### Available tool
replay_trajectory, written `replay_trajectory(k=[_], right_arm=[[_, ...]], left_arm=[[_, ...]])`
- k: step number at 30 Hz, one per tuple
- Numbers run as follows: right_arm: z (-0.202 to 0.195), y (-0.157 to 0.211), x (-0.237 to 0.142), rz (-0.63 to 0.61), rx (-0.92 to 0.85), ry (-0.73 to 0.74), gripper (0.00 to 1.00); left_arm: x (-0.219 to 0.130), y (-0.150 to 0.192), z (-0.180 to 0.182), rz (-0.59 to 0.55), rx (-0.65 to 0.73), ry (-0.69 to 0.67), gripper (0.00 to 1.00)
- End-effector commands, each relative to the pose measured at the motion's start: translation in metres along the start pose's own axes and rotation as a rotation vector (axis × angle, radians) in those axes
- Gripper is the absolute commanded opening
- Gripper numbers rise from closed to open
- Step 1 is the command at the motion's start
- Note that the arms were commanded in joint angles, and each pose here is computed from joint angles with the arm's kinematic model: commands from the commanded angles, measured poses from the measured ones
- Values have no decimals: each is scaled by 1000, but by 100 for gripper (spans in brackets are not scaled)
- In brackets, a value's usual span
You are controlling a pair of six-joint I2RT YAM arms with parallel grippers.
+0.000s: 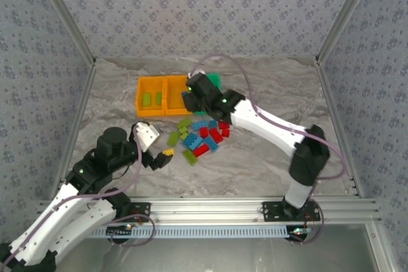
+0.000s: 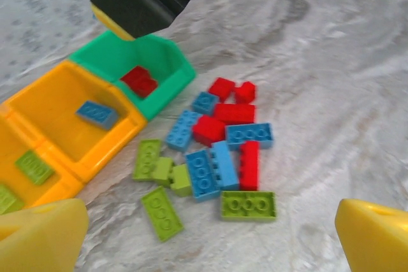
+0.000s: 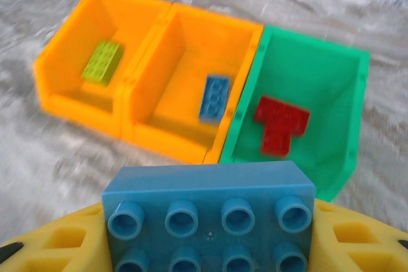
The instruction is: Sort the legos into containers by color
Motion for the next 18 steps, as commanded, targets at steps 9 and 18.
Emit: replay_trajectory(k=[9,18], right_arm=[[16,-20,134,90,-95,-41,65],[8,-40,79,106,-91,-70,77]], left_arm=[[12,8,39,2,-138,-147,99],[19,19,40,62,-137,-141,99]])
Point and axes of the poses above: each hand's point on the last joint's axis, 136 mm out from that joint toward the fingers, its own x axis out along the fingers, its own z axis along the line the jaws close on, y = z × x, the point moved 1 cm from there along -x, back along the fingers
